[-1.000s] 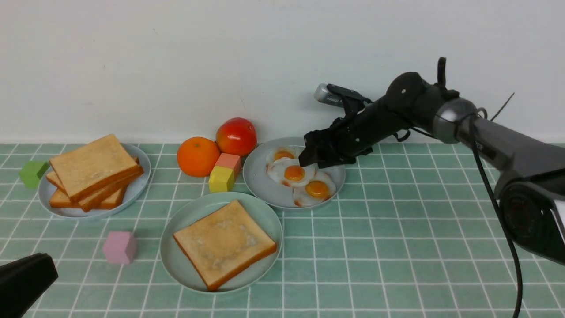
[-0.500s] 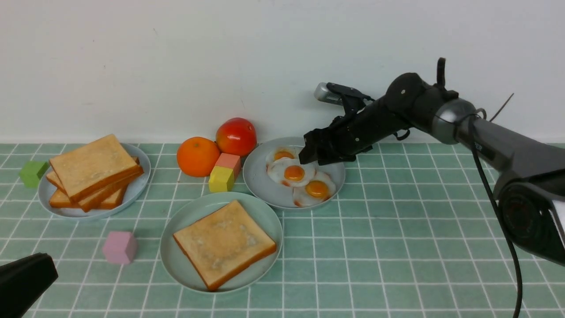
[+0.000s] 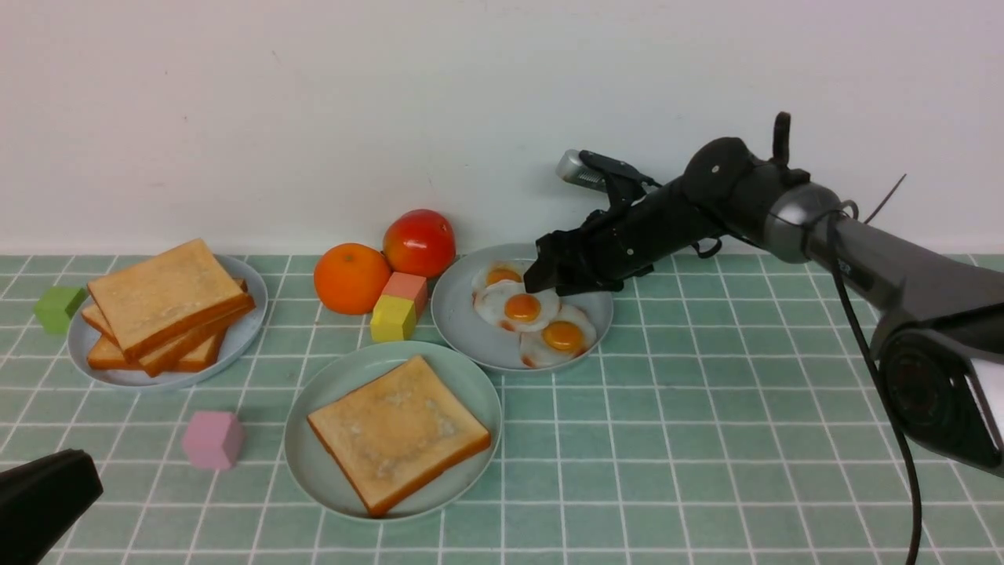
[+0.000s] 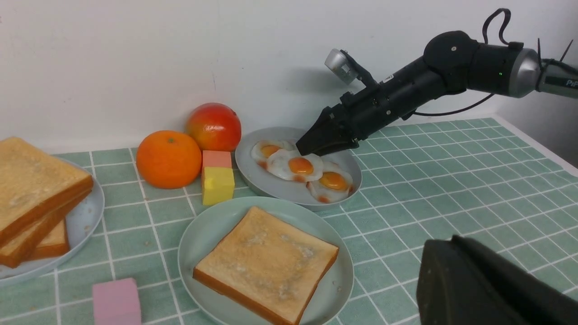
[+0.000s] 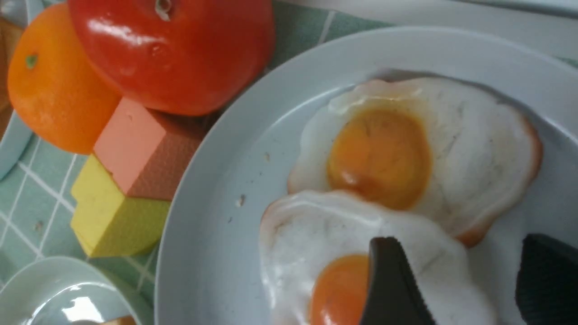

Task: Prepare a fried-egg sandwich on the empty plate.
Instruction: Use the right arm to grab a fried egg, then use the right arm to place the fried egg on the slice of bread in the middle, then use the left arm to grab a slice of bread, then use the left arm to place a slice of bread on the fried egg in the middle

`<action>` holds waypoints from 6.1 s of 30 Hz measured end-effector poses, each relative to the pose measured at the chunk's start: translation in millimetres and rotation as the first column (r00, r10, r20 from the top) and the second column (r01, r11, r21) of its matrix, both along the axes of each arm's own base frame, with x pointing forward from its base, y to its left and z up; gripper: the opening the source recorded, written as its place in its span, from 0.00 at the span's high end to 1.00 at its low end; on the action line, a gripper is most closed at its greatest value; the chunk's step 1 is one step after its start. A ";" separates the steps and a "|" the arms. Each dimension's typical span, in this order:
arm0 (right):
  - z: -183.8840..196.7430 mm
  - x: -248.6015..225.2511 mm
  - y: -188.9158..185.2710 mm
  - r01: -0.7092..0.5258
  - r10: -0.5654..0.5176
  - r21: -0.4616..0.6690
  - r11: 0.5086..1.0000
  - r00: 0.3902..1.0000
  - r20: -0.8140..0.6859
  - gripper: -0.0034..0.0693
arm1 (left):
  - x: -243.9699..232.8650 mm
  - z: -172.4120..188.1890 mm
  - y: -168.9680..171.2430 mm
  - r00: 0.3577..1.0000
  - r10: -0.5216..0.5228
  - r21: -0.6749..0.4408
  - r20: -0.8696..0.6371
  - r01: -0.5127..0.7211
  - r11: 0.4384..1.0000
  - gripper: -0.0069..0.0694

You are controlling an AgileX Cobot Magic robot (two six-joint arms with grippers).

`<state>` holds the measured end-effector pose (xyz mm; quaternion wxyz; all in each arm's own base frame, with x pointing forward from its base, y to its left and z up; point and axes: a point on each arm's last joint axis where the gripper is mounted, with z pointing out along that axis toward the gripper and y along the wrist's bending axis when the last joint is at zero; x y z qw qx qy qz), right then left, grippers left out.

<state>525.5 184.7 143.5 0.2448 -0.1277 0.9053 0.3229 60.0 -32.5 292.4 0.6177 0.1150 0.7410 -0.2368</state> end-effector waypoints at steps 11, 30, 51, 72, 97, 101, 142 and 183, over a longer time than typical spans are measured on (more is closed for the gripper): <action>-1.0 -3.8 0.5 -0.032 0.032 -0.001 0.999 0.999 -0.033 0.62 | 0.1 0.1 0.2 1.000 0.002 0.007 0.005 -0.002 1.000 0.92; 70.0 -22.0 -1.6 -0.123 0.124 -0.021 0.992 0.992 0.021 0.87 | 1.0 -3.4 2.8 1.000 0.023 0.072 -0.003 -0.023 0.997 0.92; 92.3 -127.4 58.4 -0.347 0.386 0.259 0.901 0.915 -0.116 0.87 | 1.1 -7.9 4.9 0.998 0.043 0.113 -0.037 -0.038 0.993 0.92; 16.2 -109.0 80.2 -0.191 0.241 0.265 0.945 0.955 -0.172 0.68 | 1.1 -8.1 5.0 0.998 0.046 0.100 -0.047 -0.041 0.994 0.91; 255.6 -271.5 -52.8 -0.128 0.167 -0.377 0.917 0.983 0.075 0.96 | 87.1 9.9 -53.3 0.860 0.141 0.372 -0.490 0.060 0.926 0.93; 264.7 -321.2 -69.7 -0.086 0.153 -0.351 0.932 0.973 0.170 0.95 | 133.3 13.2 -67.8 0.828 0.170 0.463 -0.534 0.119 0.878 0.93; 243.1 -378.5 -77.7 -0.248 0.307 -0.244 0.938 0.918 0.249 0.94 | 350.6 -101.3 80.4 0.799 0.238 0.757 -0.553 0.363 0.542 0.61; 268.9 -433.5 -96.8 -0.298 0.359 -0.211 0.931 0.853 0.380 0.91 | 221.0 -81.2 -148.9 0.799 0.100 0.715 -0.593 0.466 0.521 0.93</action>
